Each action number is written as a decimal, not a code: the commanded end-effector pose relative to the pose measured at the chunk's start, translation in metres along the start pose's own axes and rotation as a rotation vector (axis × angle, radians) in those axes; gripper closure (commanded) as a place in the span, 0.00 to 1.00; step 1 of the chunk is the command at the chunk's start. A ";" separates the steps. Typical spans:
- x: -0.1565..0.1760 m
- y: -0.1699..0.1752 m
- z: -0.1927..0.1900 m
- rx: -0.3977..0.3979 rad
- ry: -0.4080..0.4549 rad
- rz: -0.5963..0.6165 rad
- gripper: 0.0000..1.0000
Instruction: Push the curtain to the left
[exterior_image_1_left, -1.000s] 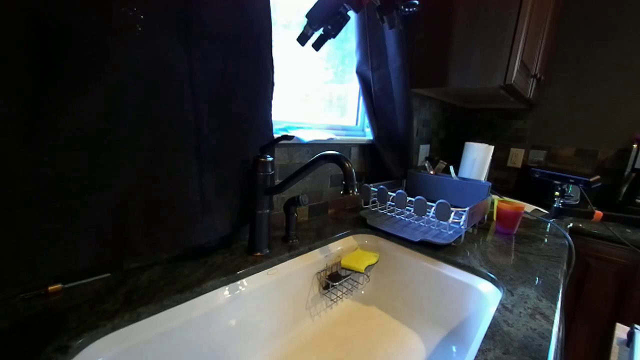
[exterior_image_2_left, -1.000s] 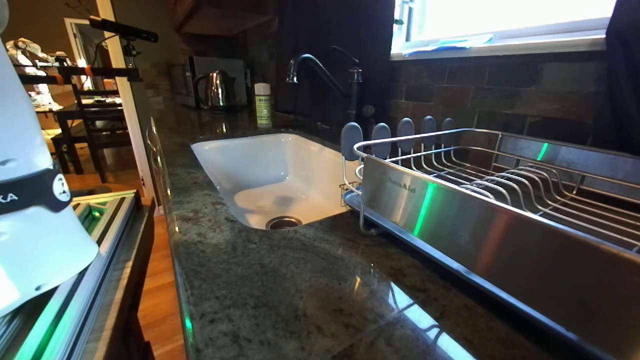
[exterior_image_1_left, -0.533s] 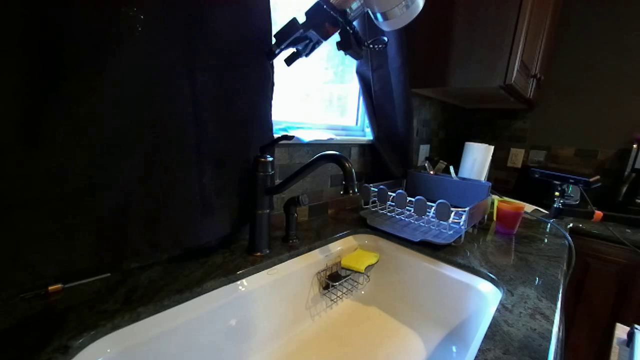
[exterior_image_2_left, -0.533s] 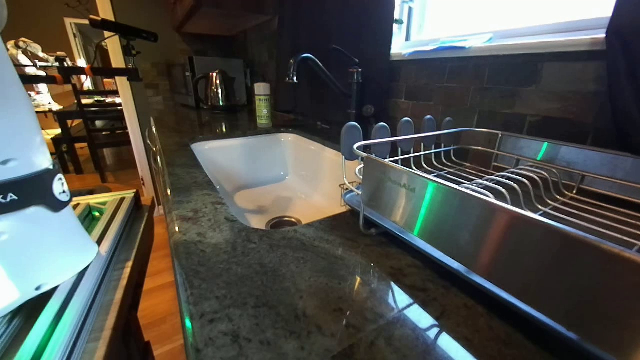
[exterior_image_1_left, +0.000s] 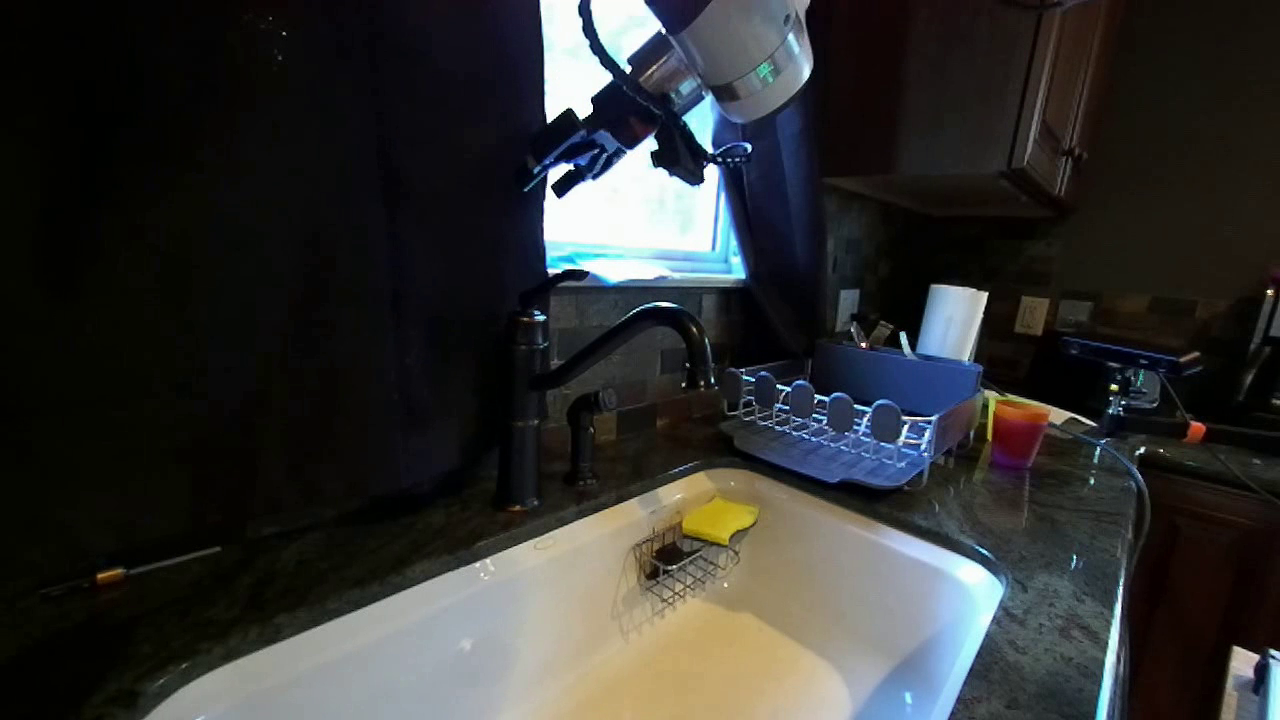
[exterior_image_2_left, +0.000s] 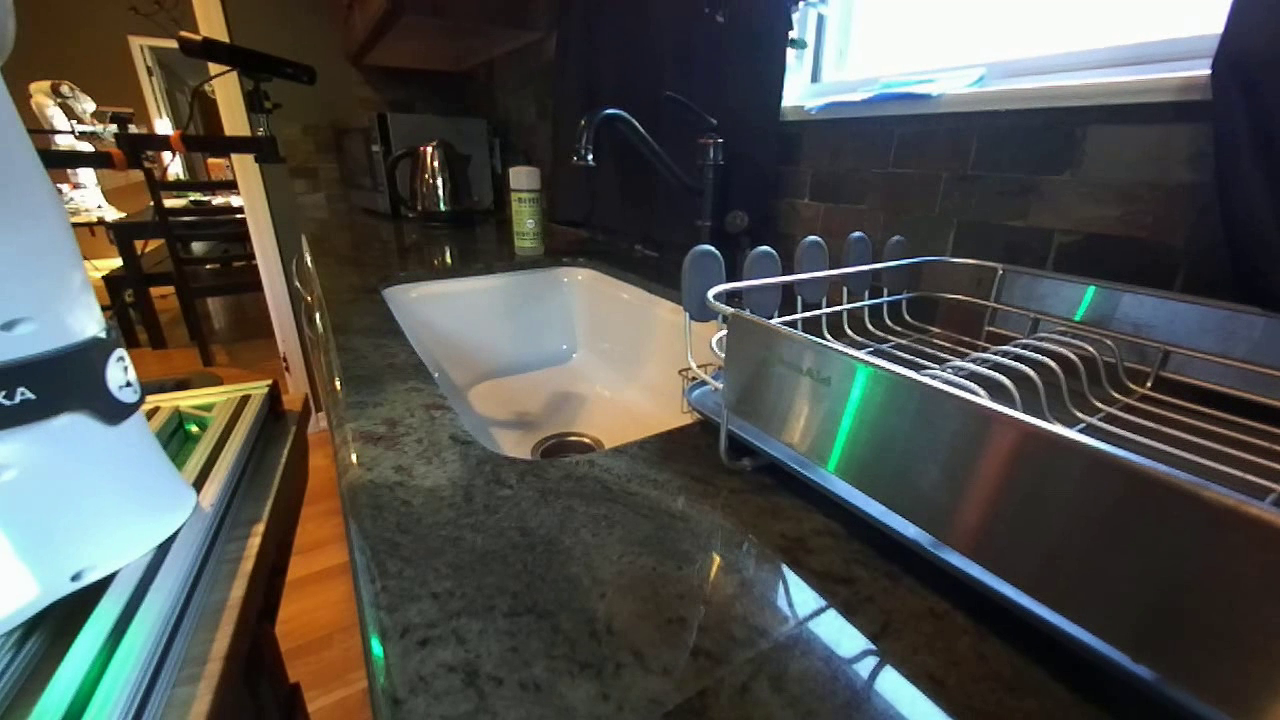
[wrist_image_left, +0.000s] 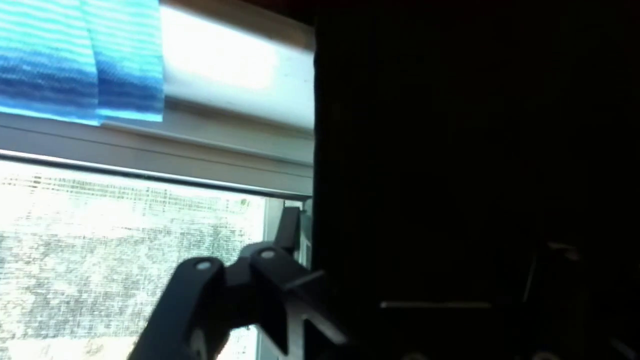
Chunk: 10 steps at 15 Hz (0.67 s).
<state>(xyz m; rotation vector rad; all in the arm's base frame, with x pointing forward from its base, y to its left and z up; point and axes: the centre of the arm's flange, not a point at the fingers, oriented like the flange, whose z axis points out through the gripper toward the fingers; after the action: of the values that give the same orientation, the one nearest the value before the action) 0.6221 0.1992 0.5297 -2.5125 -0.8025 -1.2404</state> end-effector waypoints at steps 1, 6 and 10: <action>-0.016 0.000 0.011 0.019 0.006 0.012 0.38; -0.016 -0.013 0.014 0.045 0.013 0.004 0.78; -0.015 -0.024 0.018 0.057 0.012 -0.016 1.00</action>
<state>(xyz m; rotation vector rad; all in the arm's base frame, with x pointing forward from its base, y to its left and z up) 0.6190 0.2169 0.5141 -2.4731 -0.8297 -1.2042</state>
